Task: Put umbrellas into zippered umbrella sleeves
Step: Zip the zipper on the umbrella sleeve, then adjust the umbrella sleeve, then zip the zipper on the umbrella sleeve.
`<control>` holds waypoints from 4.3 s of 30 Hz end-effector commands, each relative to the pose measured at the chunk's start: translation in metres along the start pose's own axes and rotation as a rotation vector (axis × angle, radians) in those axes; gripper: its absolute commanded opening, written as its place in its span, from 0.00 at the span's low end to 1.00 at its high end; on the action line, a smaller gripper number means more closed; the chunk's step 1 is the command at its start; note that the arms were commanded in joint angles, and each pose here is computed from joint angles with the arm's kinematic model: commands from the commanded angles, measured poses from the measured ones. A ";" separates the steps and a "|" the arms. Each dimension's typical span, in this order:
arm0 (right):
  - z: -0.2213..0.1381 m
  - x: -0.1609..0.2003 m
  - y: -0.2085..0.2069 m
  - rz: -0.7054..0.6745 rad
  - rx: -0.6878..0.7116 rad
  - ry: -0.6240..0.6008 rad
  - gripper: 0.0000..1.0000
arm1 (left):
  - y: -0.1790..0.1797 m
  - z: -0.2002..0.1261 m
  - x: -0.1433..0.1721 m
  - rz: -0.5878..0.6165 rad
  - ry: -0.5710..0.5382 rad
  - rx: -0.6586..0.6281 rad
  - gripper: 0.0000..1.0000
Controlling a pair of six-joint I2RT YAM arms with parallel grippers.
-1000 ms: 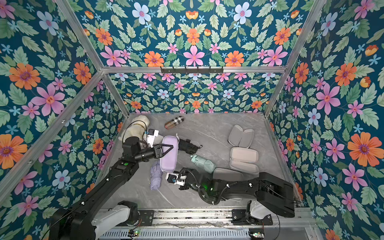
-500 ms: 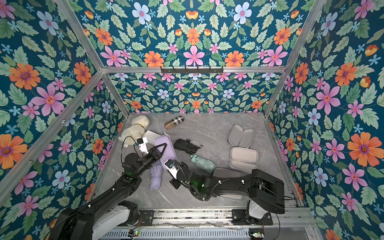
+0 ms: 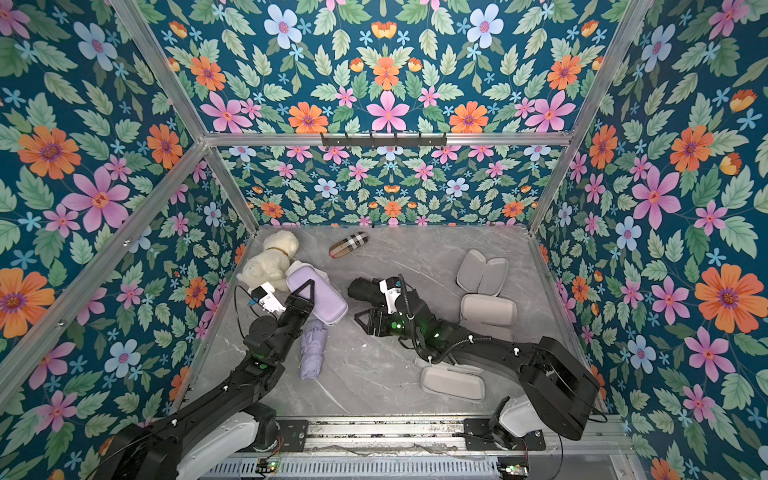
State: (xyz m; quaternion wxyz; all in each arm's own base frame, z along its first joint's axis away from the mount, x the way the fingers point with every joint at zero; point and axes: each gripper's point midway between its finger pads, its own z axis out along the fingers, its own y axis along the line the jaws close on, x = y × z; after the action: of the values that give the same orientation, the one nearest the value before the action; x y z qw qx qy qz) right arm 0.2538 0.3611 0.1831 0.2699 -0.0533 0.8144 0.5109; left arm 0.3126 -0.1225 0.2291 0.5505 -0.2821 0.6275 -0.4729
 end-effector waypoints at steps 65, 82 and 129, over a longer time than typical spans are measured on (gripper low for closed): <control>-0.091 -0.024 -0.052 -0.178 0.003 -0.075 0.66 | -0.077 -0.006 0.031 0.317 0.575 0.270 0.01; -0.050 -0.018 -0.019 -1.065 0.236 -0.206 0.36 | -0.089 -0.009 0.036 0.274 0.629 0.305 0.05; 0.004 0.047 0.046 -0.938 0.027 -0.119 0.00 | -0.045 0.003 0.003 0.195 0.318 0.151 0.00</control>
State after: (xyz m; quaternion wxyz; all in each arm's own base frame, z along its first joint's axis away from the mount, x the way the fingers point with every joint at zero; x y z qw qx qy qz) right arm 0.2211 0.3625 0.1608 0.5208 -0.4073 0.7208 0.2081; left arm 0.2809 -0.1705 0.2338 0.4007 -0.0446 0.7527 -0.5205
